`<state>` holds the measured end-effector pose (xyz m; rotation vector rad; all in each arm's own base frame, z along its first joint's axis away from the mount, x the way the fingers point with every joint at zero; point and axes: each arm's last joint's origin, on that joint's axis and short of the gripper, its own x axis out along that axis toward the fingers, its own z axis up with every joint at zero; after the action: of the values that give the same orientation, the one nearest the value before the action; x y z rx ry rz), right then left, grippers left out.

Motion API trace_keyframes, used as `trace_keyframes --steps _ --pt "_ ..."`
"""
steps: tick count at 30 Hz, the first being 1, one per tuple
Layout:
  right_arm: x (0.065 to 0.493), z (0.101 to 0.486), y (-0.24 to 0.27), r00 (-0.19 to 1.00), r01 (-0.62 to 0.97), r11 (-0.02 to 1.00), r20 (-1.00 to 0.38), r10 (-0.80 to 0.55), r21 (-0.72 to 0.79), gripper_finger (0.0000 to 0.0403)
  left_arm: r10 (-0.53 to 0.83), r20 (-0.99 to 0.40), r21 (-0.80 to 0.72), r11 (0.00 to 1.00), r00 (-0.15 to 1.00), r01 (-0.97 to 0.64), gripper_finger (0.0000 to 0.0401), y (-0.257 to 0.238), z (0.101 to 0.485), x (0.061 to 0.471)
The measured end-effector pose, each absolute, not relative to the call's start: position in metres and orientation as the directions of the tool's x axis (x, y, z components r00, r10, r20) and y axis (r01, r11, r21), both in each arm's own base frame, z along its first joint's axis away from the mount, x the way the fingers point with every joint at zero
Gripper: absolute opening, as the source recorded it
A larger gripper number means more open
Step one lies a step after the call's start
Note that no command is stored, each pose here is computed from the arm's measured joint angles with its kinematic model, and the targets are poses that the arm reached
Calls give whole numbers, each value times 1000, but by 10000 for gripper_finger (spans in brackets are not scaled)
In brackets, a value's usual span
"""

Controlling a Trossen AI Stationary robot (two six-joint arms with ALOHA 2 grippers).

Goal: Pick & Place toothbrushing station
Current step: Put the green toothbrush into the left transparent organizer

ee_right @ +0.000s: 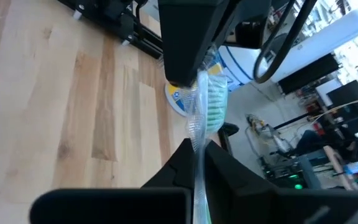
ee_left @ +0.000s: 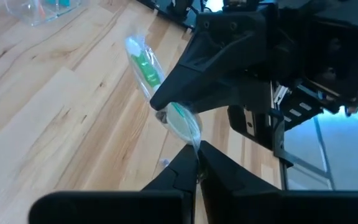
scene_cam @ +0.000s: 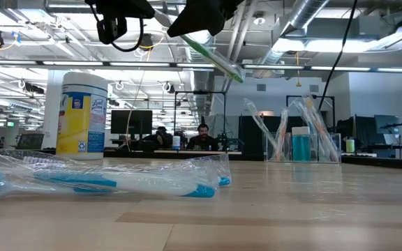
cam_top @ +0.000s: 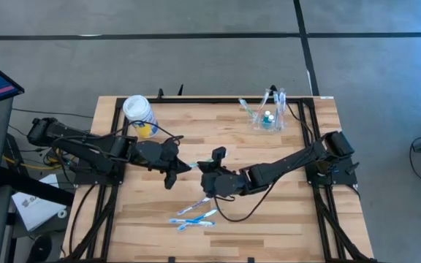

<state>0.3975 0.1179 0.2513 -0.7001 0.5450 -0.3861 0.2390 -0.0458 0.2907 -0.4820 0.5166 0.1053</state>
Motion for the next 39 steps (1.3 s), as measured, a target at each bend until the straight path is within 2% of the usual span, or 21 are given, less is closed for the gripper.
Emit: trace_keyframes --steps 15,28,39 --pt "395 247 110 768 171 761 -400 -500 -626 1 17 -475 -344 917 880 -203 77 -45 295 237" --pt "390 234 84 722 229 785 -441 -534 -576 0 20 -459 -330 925 888 -191 81 -46 295 228" --pt "337 240 58 799 377 821 -297 -522 -428 0 53 -457 -311 926 888 -215 81 -46 291 225"
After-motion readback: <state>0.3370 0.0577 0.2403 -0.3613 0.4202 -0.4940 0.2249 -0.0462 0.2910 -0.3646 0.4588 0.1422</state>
